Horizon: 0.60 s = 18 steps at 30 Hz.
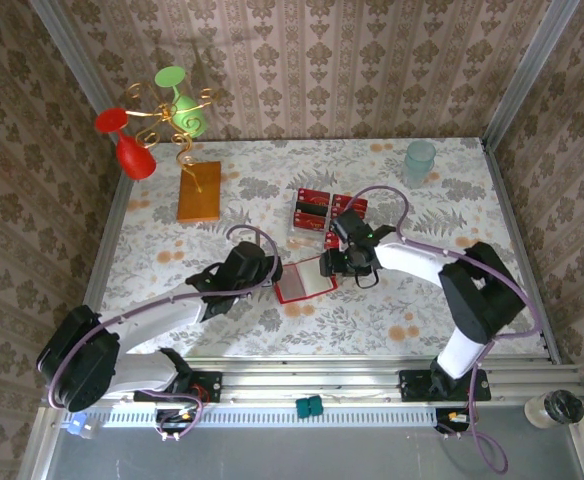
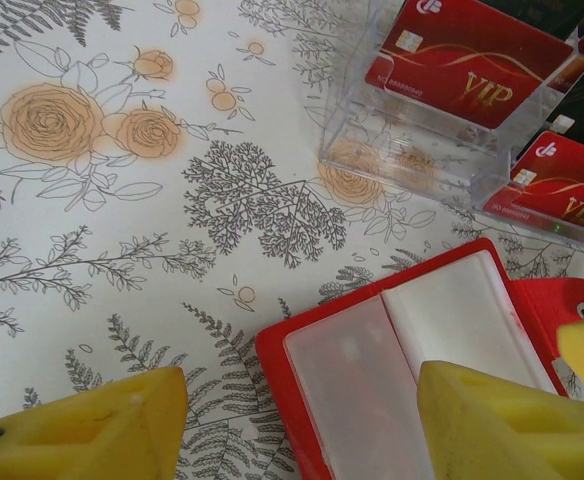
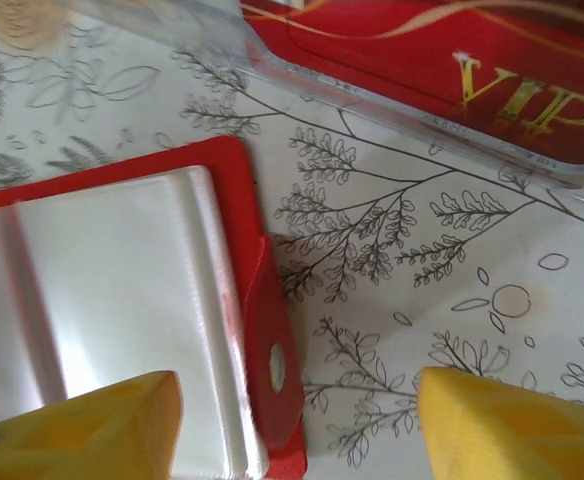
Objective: Put the credit cards into the card holder
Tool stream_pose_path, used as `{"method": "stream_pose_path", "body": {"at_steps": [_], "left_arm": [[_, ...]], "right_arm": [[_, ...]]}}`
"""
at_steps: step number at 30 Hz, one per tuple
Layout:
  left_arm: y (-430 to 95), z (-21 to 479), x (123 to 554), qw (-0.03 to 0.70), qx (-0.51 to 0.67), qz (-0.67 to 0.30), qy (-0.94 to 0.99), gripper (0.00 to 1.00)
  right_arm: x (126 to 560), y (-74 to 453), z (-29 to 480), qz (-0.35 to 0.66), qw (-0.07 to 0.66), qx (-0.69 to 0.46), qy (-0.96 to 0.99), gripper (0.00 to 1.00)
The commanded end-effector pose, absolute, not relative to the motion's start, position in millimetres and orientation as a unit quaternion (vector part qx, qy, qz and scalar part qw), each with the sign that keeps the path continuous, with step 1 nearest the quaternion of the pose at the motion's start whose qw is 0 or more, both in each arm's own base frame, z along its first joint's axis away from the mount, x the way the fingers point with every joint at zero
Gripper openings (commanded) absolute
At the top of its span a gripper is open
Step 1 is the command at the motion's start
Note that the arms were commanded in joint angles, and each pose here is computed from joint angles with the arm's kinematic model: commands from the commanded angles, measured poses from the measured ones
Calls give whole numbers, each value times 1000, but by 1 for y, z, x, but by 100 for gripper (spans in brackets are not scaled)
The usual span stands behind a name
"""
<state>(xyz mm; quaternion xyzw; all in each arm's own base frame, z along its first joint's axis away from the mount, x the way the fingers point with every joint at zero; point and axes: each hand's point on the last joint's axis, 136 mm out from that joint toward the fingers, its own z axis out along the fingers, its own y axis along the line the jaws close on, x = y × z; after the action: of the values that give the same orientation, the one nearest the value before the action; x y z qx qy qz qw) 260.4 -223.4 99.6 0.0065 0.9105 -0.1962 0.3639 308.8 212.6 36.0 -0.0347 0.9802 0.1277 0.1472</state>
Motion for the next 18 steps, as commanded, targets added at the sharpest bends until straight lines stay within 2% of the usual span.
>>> {"method": "stream_pose_path", "body": {"at_steps": [1, 5, 11, 14, 18], "left_arm": [[-235, 110, 262, 367, 15, -207, 907, 63], [-240, 107, 259, 364, 19, -209, 907, 63], [-249, 102, 259, 356, 26, -214, 909, 63], [-254, 99, 260, 352, 30, -218, 910, 63], [-260, 97, 259, 349, 34, -221, 910, 63]], "right_arm": [[320, 215, 39, 114, 154, -52, 980, 53], [319, 214, 39, 114, 154, -53, 980, 38], [310, 208, 41, 115, 154, -51, 980, 7], [303, 204, 41, 116, 153, -48, 980, 0], [290, 196, 43, 120, 153, -40, 980, 0]]}}
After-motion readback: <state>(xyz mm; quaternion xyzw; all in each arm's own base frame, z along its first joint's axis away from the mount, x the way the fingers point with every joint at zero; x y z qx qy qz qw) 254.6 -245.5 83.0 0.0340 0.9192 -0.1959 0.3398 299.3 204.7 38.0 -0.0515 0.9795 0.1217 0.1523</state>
